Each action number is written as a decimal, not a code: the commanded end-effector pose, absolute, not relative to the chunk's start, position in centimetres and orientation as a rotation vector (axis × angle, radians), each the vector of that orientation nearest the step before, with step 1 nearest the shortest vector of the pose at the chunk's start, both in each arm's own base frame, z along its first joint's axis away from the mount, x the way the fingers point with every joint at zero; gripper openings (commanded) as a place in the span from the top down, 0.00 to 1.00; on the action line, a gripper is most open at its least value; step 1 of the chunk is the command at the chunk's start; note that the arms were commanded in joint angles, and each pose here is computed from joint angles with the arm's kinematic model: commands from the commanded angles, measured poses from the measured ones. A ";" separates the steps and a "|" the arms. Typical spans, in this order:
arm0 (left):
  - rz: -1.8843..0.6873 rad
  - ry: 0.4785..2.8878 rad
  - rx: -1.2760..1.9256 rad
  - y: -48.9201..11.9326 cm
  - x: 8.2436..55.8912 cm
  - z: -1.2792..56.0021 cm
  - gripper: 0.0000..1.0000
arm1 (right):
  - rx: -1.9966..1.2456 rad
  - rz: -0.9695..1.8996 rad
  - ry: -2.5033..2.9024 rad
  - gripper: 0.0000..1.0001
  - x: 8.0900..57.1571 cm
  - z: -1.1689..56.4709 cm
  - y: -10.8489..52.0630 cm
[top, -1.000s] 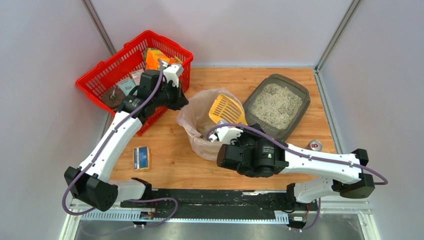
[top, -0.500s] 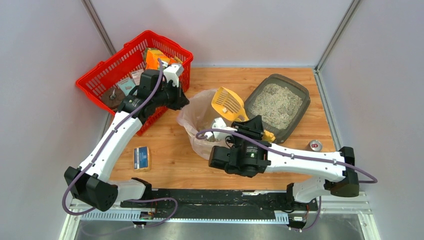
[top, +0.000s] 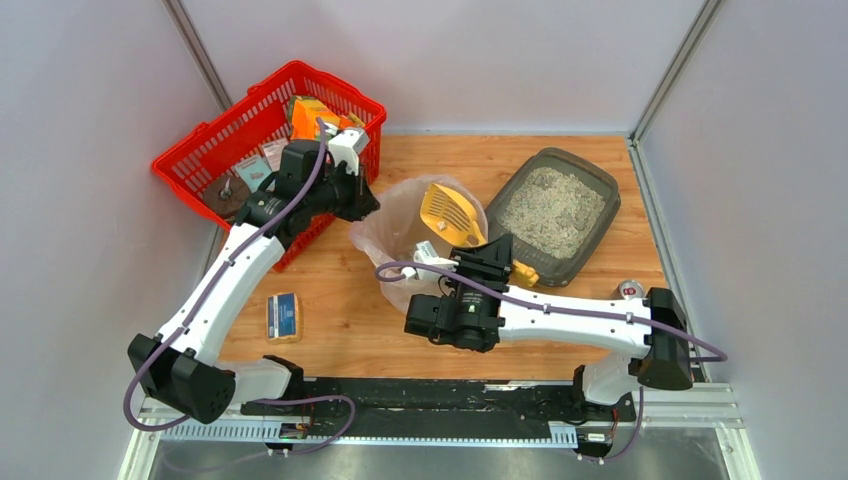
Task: Clean the litter box
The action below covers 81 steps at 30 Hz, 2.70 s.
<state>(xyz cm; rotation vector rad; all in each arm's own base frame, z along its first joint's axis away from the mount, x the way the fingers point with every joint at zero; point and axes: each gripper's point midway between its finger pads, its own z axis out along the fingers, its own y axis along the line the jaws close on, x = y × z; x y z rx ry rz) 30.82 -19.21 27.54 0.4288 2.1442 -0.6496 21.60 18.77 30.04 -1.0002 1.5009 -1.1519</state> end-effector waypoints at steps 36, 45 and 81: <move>-0.540 1.856 0.404 -16.0 29.5 34.0 0.30 | -1.397 -0.679 1.802 1.00 20.2 29.1 16.5; -1.139 1.655 0.720 -23.9 24.8 37.0 0.30 | -1.379 -0.622 1.777 1.00 20.7 31.0 17.4; -1.541 1.921 0.623 -30.1 25.6 29.9 1.00 | -1.220 -0.425 1.637 0.52 21.5 32.1 19.0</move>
